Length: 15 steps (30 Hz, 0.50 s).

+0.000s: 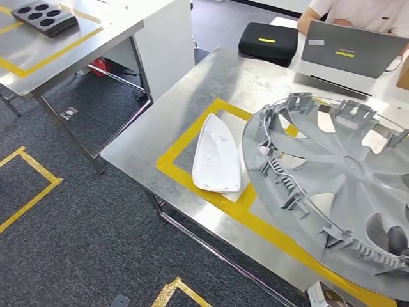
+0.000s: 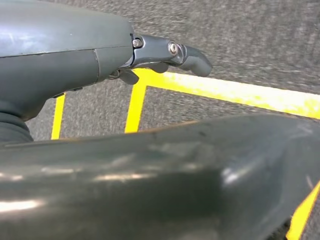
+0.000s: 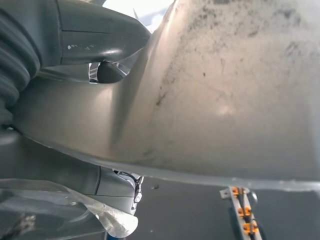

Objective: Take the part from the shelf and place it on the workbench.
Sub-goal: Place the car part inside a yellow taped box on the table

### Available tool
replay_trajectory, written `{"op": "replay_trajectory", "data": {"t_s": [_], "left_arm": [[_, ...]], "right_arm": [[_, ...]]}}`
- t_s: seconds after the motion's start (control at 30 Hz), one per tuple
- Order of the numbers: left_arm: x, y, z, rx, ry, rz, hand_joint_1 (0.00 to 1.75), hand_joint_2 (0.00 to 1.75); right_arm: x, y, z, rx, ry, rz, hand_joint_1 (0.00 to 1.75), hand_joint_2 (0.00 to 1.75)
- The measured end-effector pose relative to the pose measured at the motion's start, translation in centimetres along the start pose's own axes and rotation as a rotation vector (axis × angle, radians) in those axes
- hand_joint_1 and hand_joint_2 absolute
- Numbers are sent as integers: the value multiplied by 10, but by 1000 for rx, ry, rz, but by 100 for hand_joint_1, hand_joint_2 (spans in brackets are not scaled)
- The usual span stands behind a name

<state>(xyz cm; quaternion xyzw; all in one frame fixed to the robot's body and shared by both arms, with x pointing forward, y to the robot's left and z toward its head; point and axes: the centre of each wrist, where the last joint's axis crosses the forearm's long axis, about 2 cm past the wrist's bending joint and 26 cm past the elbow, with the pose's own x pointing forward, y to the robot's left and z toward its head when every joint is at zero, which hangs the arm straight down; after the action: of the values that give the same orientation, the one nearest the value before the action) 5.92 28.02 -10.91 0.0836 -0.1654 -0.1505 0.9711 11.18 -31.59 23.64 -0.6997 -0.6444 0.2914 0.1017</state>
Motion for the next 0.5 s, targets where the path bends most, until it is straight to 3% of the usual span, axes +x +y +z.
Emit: {"op": "replay_trajectory", "data": {"t_s": [0.5], "left_arm": [[3, 0, 0, -5, -5, -4, 0, 0]], "right_arm": [[0, 1, 0, 1, 4, -2, 175, 175]]}}
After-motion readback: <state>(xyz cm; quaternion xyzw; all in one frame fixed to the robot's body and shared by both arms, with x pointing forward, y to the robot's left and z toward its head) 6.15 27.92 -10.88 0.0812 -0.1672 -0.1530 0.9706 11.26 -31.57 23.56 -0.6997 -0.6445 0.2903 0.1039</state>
